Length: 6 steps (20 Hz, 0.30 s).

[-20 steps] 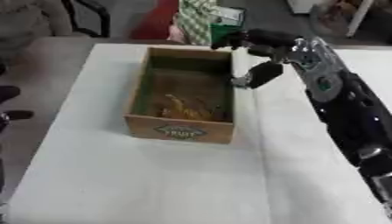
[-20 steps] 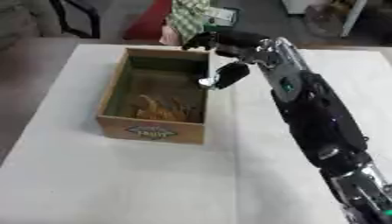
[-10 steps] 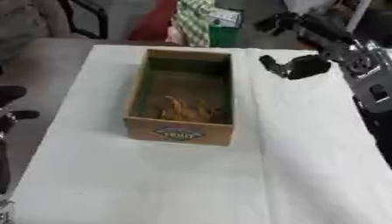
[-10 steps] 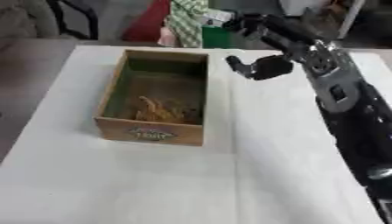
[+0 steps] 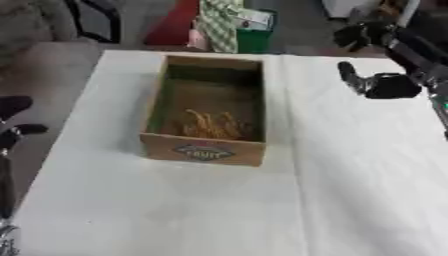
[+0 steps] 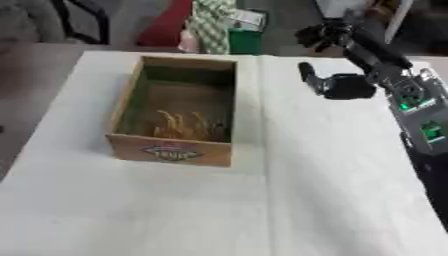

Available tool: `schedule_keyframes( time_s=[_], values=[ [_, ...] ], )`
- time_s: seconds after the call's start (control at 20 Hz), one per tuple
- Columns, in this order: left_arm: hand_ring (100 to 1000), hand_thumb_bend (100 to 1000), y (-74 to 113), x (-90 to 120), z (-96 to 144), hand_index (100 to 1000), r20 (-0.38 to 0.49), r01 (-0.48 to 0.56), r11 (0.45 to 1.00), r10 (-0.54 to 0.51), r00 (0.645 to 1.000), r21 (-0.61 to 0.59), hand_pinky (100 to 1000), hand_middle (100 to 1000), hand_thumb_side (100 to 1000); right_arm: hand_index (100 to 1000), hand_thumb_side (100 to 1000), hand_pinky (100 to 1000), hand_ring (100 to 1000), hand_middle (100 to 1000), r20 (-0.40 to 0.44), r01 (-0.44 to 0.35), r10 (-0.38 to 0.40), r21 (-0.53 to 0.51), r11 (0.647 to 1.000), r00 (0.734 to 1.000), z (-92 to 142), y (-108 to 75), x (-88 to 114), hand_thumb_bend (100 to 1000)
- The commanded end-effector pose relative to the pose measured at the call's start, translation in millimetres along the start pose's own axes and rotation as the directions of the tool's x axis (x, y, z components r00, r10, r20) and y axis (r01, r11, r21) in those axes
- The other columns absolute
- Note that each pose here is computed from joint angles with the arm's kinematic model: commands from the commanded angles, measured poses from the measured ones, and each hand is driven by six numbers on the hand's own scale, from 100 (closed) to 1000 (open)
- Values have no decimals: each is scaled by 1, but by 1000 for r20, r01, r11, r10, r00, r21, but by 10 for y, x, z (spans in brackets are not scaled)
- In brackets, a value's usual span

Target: Pick up objects on the table and place them in the box.

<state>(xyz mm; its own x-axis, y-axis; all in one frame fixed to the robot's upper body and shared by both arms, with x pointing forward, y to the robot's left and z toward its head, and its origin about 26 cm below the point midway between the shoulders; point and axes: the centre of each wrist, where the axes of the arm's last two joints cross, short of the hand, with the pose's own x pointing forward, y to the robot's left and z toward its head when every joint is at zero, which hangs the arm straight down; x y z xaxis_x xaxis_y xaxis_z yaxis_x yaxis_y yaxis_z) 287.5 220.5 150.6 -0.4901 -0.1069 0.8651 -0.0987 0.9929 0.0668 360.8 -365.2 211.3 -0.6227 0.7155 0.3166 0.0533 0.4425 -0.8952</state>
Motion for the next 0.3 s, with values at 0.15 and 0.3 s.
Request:
schedule_keyframes(
  time_s=[0.15, 0.3],
  values=[
    [782, 100, 51, 60, -27, 629, 28, 18, 1000, -18, 999, 11, 574, 616, 767, 883, 390, 725, 776, 750, 7, -28, 29, -33, 999, 1000, 70, -194, 61, 100],
    [782, 100, 53, 61, -29, 629, 30, 20, 1000, -20, 999, 11, 575, 616, 767, 875, 400, 719, 762, 731, -15, -10, 9, -44, 999, 1000, 137, -154, 32, 100]
  ],
)
